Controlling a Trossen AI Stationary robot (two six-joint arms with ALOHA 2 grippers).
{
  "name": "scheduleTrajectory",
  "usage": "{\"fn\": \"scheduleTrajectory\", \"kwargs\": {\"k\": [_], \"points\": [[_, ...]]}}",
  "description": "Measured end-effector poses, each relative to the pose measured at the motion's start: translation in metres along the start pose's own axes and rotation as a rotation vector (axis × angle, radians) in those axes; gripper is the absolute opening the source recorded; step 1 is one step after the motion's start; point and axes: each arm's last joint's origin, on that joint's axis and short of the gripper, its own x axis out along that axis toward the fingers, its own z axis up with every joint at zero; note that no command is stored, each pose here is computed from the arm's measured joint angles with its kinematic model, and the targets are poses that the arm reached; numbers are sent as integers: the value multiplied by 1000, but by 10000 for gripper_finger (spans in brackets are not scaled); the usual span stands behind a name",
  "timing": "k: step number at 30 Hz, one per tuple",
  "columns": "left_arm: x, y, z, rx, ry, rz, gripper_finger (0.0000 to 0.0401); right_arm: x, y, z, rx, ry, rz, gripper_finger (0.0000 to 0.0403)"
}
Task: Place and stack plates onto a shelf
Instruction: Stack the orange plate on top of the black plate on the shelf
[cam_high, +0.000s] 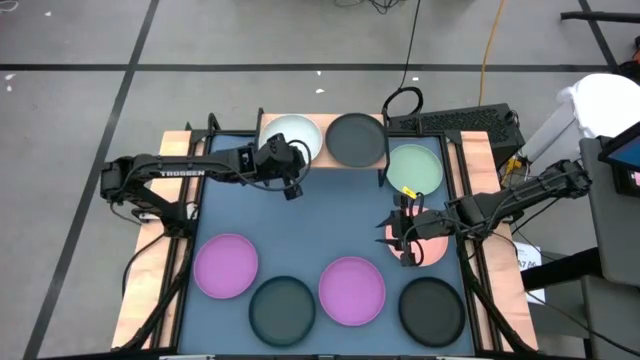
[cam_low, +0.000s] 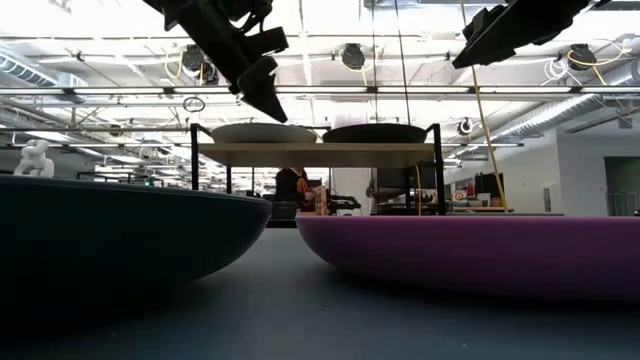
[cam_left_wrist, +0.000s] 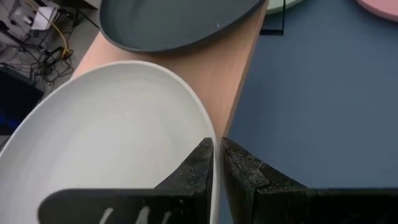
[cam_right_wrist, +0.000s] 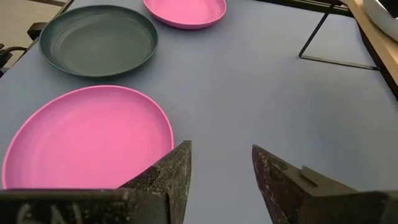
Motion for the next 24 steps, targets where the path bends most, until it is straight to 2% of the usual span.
{"fn": "scheduleTrajectory", "kwargs": {"k": [6, 15, 20, 24], "points": [[-3, 1, 1, -25, -5, 10, 37, 0, 0, 0, -1, 2, 0, 153], [-42, -4, 12, -71, -131, -17, 37, 0, 1, 0, 26, -1, 20, 153], [-63, -20, 15, -136, -171, -103, 37, 0, 0, 0, 50, -1, 21, 153], [-74, -42, 15, -130, -177, -177, 37, 0, 0, 0, 77, -4, -8, 153]]}}
